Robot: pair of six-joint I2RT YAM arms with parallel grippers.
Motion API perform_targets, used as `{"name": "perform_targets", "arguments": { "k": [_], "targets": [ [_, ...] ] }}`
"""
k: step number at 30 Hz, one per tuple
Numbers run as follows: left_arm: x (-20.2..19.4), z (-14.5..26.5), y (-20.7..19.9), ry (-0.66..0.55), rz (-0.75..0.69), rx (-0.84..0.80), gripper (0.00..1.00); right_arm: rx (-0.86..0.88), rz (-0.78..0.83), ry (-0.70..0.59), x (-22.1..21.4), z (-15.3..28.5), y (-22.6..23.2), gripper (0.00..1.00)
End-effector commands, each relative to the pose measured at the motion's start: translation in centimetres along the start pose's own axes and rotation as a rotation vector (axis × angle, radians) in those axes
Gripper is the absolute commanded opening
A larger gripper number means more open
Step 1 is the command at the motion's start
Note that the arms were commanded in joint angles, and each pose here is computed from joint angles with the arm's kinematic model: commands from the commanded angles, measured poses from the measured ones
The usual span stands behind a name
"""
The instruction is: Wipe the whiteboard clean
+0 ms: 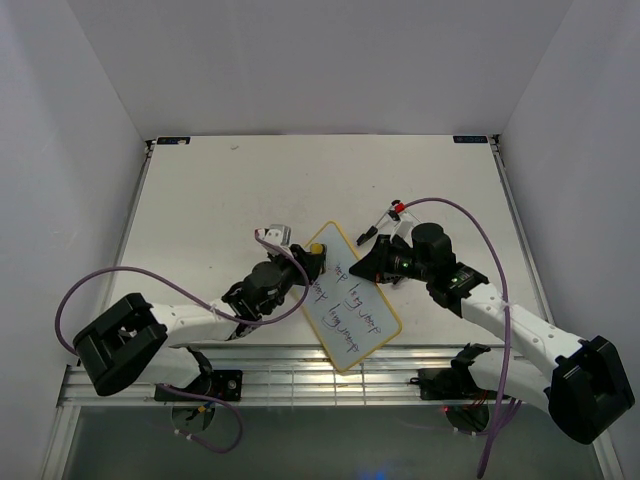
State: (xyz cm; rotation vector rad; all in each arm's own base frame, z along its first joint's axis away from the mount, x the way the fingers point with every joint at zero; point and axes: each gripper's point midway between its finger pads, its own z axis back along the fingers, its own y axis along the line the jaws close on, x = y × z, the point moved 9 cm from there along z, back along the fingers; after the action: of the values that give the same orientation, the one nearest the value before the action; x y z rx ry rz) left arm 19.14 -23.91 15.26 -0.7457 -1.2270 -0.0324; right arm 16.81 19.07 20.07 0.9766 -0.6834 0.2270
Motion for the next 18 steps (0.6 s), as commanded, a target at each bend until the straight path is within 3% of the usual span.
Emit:
{"name": "perform_targets", "arguments": {
  "k": [1,6,11,18],
  "targets": [
    [0.4,0.3,1.6,-0.004,0.002,0.029,0.19,0.232,0.084,-0.088,2.0,1.0,3.9,0.08],
    [0.2,0.1,2.2,-0.013,-0.032,0.062,0.18,0.246,0.085,-0.09,2.0,1.0,4.2,0.08],
    [0.1,0.4,1.3,-0.026,-0.011,-0.011,0.16,0.246,0.075,-0.093,2.0,0.9,4.2,0.08],
    [-1.0,1.5,-4.2,-0.029,-0.078,-0.168,0.16,0.244,0.061,-0.082,1.7,0.4,4.1,0.08]
  ]
}}
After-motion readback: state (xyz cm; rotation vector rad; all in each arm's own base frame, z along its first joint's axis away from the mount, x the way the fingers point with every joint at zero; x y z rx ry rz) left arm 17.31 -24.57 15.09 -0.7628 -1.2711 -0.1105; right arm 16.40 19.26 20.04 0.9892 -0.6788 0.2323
